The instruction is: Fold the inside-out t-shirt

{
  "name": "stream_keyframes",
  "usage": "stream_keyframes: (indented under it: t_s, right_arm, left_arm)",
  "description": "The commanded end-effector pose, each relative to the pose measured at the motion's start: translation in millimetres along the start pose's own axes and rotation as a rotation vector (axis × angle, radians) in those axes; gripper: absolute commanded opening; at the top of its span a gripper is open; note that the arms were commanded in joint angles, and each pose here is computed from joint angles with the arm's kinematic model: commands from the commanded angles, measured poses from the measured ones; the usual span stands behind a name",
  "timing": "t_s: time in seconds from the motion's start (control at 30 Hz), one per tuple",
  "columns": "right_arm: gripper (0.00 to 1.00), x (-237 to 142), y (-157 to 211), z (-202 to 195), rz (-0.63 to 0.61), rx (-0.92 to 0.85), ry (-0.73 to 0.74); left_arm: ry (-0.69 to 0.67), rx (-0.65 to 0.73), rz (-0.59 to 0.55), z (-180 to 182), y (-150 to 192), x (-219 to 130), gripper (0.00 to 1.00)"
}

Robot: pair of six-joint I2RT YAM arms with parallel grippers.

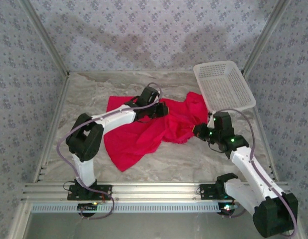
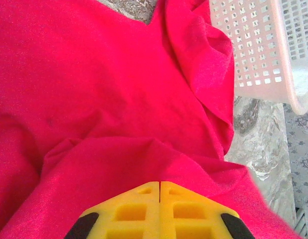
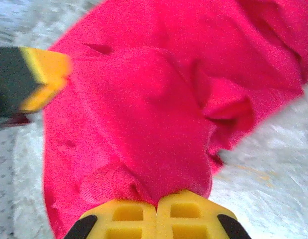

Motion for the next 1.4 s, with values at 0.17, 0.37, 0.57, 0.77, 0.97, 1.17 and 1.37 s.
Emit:
stream_keyframes:
  t_s: [0.17,0.37,0.57,0.77,0.97,1.17,1.37]
  right_arm:
    - [0.41,-3,31,-59,0.066,0.180,0.368]
    - [0.49,-15,11,-27,0.017,0.106,0.320]
    - [0.47,16,11,8,0.112,-0.086,0.276]
    - [0.61,50,2,13,0.189,-0.216,0.361]
    - [0.13,55,-34,18,0.151,-0.200,0.410]
    - [0.00,7,-61,66,0.129,-0.245,0.226]
    - [0.00,-27,-70,71,0.102,-0.207,0.079]
  left_arm:
    - [0.050,0.002,0.018,-17,18,2,0.00]
    - [0.047,0.001,0.027,-17,23,5,0.00]
    - [0.036,0.003,0.032,-16,23,6,0.00]
    - [0.033,0.006,0.032,-17,24,5,0.00]
    - [0.029,0.014,0.032,-17,26,3,0.00]
    - [0.012,0.042,0.023,-17,22,1,0.00]
    - [0.008,0.039,0.033,-14,16,8,0.00]
Point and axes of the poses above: each hand's point on the last joint's axis, 136 mm out from that joint toward the fingers, its own x axis out along the fingers, its own z axis along the line the jaws close on, y = z × x, the point moved 4 cm from there along -x, back along the fingers, and after that the axes turned 13 degrees about -x, right-handed, at the moved point
